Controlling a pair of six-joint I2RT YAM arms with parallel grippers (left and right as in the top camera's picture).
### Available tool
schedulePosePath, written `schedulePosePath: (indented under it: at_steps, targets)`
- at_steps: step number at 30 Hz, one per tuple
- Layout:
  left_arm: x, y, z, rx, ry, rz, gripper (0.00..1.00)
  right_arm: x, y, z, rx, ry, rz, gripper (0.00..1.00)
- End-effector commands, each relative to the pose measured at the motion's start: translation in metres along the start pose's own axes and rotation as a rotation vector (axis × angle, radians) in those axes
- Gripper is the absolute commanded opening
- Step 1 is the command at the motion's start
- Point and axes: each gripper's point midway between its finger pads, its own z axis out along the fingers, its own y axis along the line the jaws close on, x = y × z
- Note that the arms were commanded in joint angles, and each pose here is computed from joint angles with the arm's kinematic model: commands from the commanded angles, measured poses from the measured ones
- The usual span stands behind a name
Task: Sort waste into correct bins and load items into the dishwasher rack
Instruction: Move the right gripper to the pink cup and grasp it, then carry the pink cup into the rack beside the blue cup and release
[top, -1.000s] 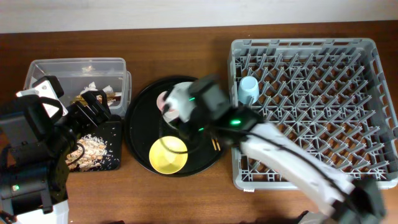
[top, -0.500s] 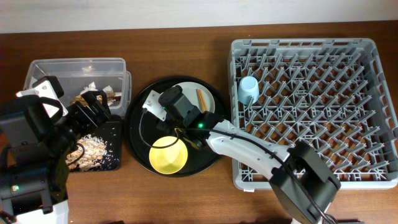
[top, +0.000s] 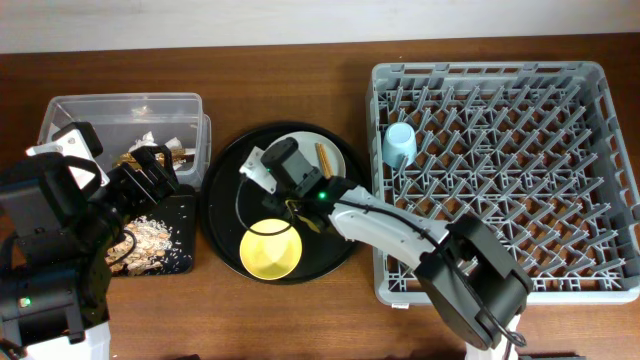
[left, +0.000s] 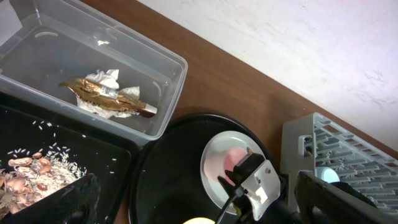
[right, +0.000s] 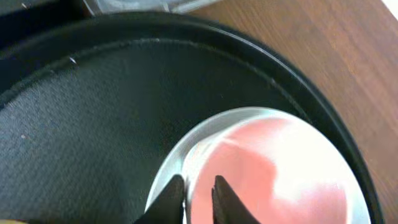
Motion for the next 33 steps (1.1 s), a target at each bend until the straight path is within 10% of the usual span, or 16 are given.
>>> schedulePosePath:
  at_steps: [1,9,15,23,33]
  targets:
    - [-0.004,0.001,-0.002,-0.008,-0.015,0.021,0.99,0.007,-0.008,0.003,0.018,0.022,0.017,0.08]
    - [-0.004,0.001,-0.002,-0.007,-0.015,0.021,0.99,-0.022,-0.012,-0.026,0.010,-0.057,0.055,0.04]
    - [-0.004,0.001,-0.002,-0.008,-0.015,0.021,0.99,-0.085,-0.024,-0.159,-0.111,-0.284,0.203,0.04]
    - [-0.004,0.001,-0.002,-0.008,-0.015,0.020,0.99,0.028,-0.067,-0.226,-0.480,-0.129,0.520,0.04]
    - [-0.004,0.001,-0.002,-0.008,-0.015,0.021,0.99,0.095,-0.116,-0.238,-0.829,-0.581,0.811,0.04]
